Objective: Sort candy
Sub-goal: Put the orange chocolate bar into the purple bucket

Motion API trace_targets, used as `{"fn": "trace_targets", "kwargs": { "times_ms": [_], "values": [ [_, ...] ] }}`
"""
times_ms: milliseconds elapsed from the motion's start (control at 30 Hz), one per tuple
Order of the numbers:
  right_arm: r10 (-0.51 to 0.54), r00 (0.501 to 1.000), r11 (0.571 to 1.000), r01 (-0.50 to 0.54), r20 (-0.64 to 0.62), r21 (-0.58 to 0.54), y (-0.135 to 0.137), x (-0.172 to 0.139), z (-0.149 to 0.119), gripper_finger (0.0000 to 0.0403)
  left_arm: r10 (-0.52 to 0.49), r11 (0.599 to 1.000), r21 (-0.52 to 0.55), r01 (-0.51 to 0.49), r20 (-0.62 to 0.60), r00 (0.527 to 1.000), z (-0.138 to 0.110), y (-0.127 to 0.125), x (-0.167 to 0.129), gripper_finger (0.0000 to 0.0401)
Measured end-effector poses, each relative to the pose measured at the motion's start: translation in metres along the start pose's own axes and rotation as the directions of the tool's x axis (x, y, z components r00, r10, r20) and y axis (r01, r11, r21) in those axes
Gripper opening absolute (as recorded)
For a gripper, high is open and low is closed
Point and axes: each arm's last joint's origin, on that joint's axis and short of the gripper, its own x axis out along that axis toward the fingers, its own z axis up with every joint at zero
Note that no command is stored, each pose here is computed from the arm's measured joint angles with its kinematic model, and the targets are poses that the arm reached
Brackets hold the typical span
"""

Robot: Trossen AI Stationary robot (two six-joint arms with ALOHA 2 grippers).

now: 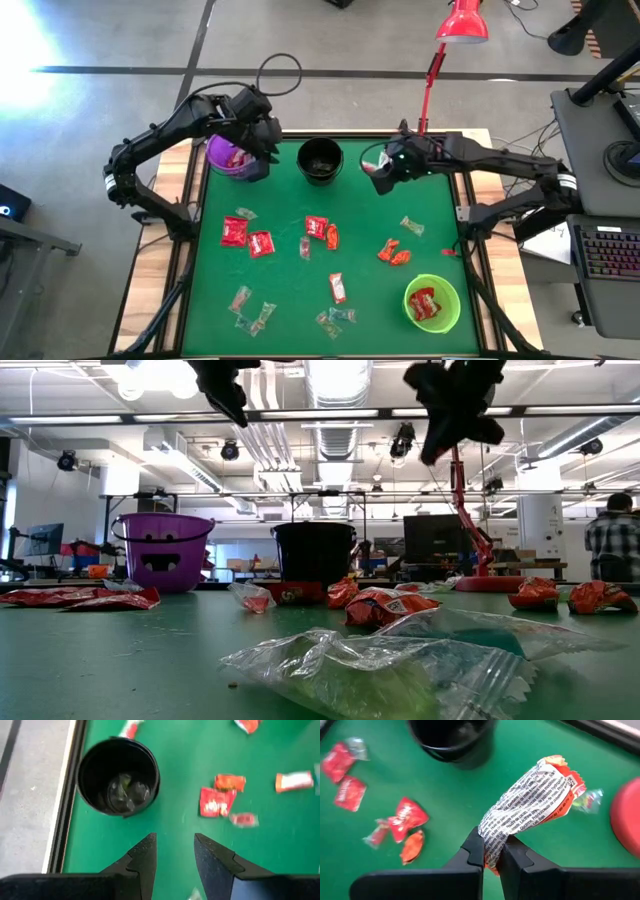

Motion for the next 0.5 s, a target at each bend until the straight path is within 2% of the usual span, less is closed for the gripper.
{"fn": "trace_targets", "kwargs": {
  "times_ms": [200, 300, 400, 500],
  "values": [
    [0.037, 0.999, 0.996, -0.036, 0.013, -0.082, 0.009, -0.007, -0.002, 0.0018, -0.055, 0.991, -0.122, 0.057, 0.022, 0.998, 0.001, -0.001, 0.000, 0.0114],
    [0.047, 0.999, 0.991, -0.046, 0.003, -0.129, 0.011, -0.007, -0.003, 0.0017, -0.130, 0.973, -0.185, 0.137, 0.049, 0.990, 0.002, -0.004, 0.000, 0.0114],
    [0.096, 0.995, 0.977, -0.095, -0.006, -0.191, 0.015, -0.007, -0.004, 0.0017, -0.214, 0.953, -0.199, 0.230, 0.099, 0.972, 0.005, -0.007, 0.002, 0.0118],
    [0.113, 0.994, 0.968, -0.111, -0.005, -0.227, 0.018, -0.008, -0.004, 0.0017, -0.237, 0.938, -0.238, 0.253, 0.095, 0.967, 0.007, -0.006, 0.008, 0.0126]
  ]
}}
